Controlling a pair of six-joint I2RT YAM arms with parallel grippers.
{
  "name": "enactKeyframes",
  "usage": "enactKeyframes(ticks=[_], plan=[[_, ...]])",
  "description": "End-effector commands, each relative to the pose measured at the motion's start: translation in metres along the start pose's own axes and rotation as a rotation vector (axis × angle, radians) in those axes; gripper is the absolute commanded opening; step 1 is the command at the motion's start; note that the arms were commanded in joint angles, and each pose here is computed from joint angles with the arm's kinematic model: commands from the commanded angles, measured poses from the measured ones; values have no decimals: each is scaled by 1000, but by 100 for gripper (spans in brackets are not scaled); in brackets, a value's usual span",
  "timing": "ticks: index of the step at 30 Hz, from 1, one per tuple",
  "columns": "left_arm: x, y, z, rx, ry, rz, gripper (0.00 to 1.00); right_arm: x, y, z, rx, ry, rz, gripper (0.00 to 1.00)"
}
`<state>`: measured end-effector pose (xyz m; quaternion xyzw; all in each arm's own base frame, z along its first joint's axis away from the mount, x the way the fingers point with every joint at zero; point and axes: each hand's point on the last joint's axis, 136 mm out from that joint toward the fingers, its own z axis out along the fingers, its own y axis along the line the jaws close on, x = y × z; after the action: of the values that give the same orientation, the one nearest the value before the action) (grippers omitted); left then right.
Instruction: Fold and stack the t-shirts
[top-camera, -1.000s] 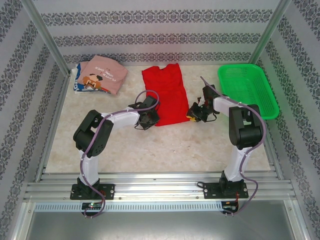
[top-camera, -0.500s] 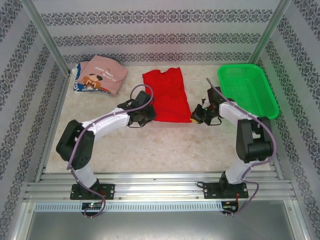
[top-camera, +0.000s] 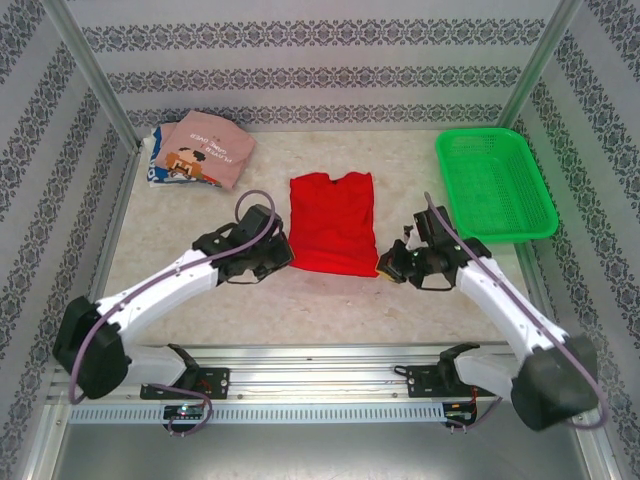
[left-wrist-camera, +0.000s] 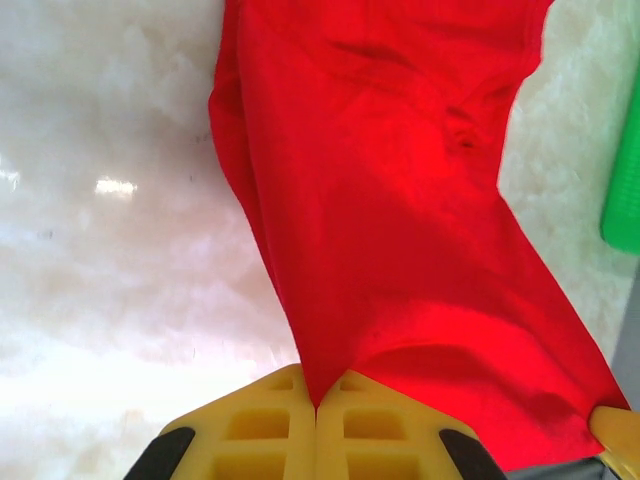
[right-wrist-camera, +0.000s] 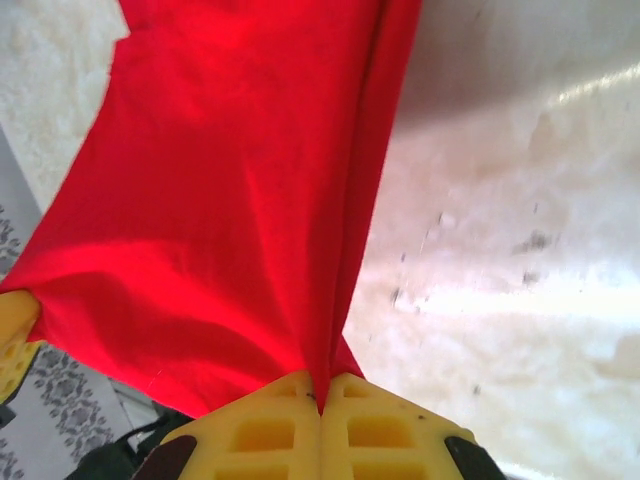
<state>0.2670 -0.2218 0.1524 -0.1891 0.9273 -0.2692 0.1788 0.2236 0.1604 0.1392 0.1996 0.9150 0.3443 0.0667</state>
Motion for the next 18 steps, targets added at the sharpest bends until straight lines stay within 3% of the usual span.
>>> enactKeyframes(ticks=[1, 8, 18], plan=[[15, 20, -16, -48, 20, -44, 0, 15, -18, -8, 65, -11, 111, 0], [3, 4, -25, -13, 5, -32, 0, -3, 16, -17, 47, -23, 34, 0], [-42, -30, -30, 71, -16, -34, 0, -50, 56, -32, 52, -62, -63, 0]])
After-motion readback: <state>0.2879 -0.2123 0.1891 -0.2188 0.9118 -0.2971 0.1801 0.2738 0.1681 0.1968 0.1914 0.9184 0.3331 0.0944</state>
